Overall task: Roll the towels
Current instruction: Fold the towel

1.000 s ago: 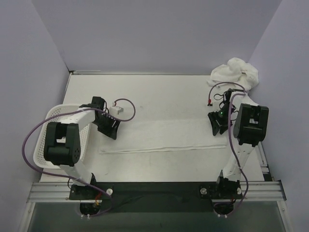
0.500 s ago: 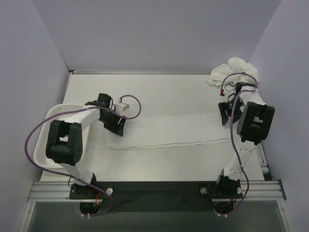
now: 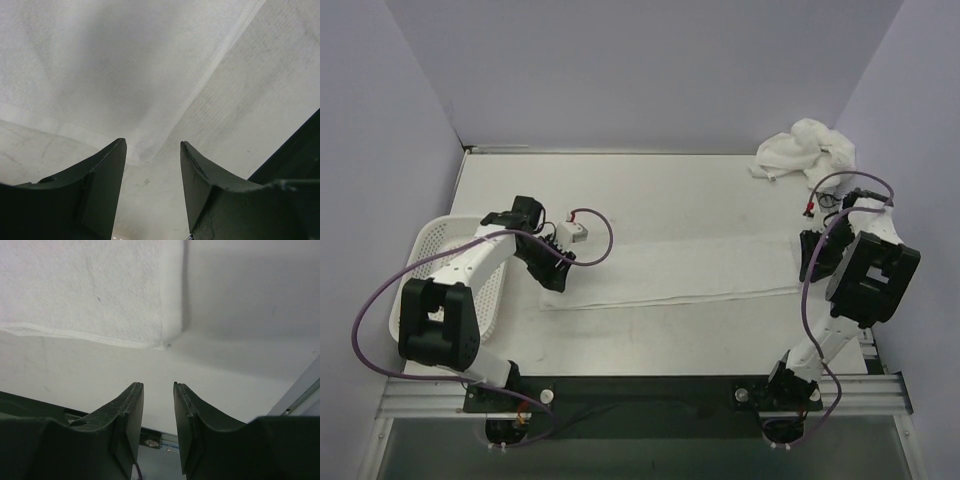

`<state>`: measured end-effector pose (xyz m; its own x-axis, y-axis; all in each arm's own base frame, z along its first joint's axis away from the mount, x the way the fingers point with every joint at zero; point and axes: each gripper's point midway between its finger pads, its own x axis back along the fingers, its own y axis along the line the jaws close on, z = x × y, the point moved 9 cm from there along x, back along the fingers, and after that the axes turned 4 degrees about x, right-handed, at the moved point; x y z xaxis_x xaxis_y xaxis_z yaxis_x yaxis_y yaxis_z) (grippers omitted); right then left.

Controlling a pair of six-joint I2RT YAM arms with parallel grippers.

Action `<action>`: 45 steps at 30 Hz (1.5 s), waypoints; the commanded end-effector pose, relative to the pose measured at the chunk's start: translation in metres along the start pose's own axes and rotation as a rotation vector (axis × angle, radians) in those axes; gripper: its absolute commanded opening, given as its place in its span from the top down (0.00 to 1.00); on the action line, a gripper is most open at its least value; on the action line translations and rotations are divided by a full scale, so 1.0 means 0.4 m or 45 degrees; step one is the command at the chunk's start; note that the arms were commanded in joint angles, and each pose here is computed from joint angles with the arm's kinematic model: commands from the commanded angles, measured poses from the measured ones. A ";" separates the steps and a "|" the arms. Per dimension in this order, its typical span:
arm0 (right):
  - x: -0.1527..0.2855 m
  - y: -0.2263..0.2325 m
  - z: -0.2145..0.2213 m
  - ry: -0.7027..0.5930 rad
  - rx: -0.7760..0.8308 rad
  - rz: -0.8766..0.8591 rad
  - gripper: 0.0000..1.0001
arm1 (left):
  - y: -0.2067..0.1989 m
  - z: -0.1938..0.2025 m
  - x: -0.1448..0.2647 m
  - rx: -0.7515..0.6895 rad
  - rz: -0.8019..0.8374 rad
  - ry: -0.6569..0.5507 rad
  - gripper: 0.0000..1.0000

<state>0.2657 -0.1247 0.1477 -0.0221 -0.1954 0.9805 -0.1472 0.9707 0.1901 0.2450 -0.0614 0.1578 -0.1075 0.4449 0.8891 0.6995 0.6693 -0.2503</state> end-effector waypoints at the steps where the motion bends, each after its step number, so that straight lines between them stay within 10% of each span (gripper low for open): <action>1: -0.015 0.009 0.043 0.066 -0.139 -0.162 0.69 | -0.001 0.013 0.009 -0.087 0.015 0.023 0.43; 13: 0.013 -0.028 -0.035 -0.113 -0.402 -0.238 0.57 | 0.009 0.038 -0.048 -0.035 0.050 0.059 0.46; 27: -0.104 0.014 -0.100 0.014 -0.310 0.264 0.59 | 0.009 0.015 -0.032 0.002 0.015 -0.023 0.36; 45: -0.130 0.029 -0.100 0.041 -0.275 0.268 0.54 | 0.000 0.011 -0.023 -0.001 0.029 -0.061 0.35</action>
<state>0.3081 -0.1012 0.0982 -0.0204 0.0093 0.9997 0.0782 0.9969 -0.0077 0.2391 -0.0602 0.1392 -0.0820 0.4418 0.8933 0.6857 0.6755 -0.2711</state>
